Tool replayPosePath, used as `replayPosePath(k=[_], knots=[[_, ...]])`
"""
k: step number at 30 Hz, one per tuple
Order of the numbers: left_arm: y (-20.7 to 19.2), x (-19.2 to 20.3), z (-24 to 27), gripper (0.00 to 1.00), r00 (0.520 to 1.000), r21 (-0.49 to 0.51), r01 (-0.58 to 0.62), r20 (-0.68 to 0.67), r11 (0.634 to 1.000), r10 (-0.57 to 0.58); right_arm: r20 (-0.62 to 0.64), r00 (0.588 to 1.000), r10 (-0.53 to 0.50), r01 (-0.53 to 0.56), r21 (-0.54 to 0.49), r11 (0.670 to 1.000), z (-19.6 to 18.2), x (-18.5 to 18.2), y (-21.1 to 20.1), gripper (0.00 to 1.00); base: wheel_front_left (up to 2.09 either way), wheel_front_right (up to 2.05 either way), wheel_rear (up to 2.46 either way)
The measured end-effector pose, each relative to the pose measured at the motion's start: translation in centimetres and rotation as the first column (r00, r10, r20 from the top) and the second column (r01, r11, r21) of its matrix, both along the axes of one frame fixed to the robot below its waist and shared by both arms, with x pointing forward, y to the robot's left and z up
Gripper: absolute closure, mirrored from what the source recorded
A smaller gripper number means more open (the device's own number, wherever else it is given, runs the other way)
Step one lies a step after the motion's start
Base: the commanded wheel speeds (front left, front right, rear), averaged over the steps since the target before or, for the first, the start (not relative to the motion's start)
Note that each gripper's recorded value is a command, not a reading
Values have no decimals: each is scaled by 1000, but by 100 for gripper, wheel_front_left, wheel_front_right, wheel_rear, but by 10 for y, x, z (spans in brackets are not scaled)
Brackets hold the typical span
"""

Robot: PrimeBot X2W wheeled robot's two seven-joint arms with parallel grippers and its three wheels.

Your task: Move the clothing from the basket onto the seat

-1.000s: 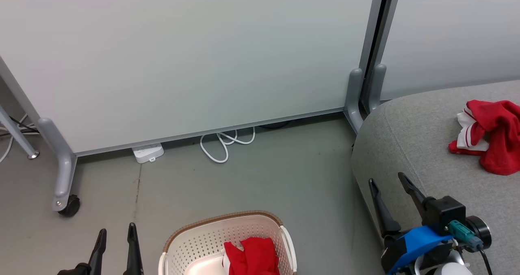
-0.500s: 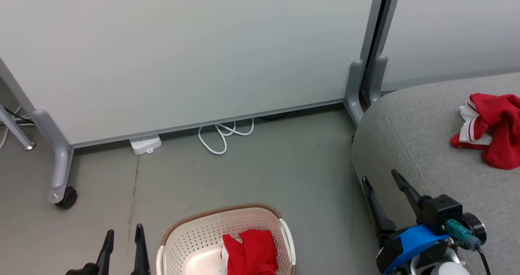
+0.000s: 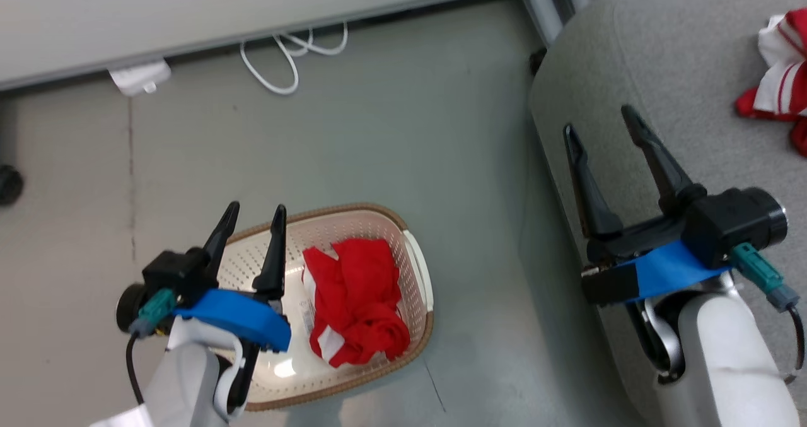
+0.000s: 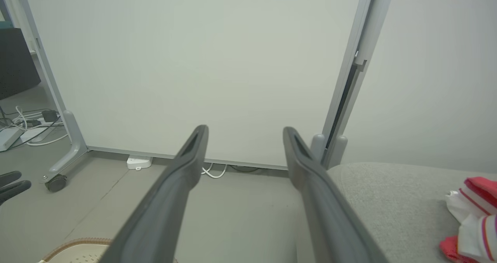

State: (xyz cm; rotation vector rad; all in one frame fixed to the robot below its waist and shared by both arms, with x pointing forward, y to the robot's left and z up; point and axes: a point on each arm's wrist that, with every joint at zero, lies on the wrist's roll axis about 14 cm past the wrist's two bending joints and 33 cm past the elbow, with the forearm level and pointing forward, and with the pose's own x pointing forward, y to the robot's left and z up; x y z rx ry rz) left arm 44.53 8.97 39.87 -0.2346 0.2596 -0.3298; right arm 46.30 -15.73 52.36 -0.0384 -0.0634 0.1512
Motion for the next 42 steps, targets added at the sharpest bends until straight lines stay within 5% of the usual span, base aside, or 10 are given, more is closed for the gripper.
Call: replayPosePath(k=[9, 23, 29, 42], knots=[[-51, 35, -114, 0, 949, -33, 164, -267, 986, -166, -25, 1000, 0, -1, -66, 998, -49, 58, -6, 0, 0, 0, 0], [-84, -14, -282, 0, 733, -97, 238, -635, 967, -244, -184, 982, 30, -52, -115, 992, -159, 84, -3, 0, 0, 0, 0], [-74, -34, -314, 0, 663, -61, 230, -721, 971, -202, -219, 975, 40, -62, -96, 993, -177, 81, 1, 0, 0, 0, 0], [-90, -25, -326, 0, 616, -51, 264, -759, 963, -209, -270, 963, -4, -20, -85, 996, -184, 59, -13, 0, 0, 0, 0]])
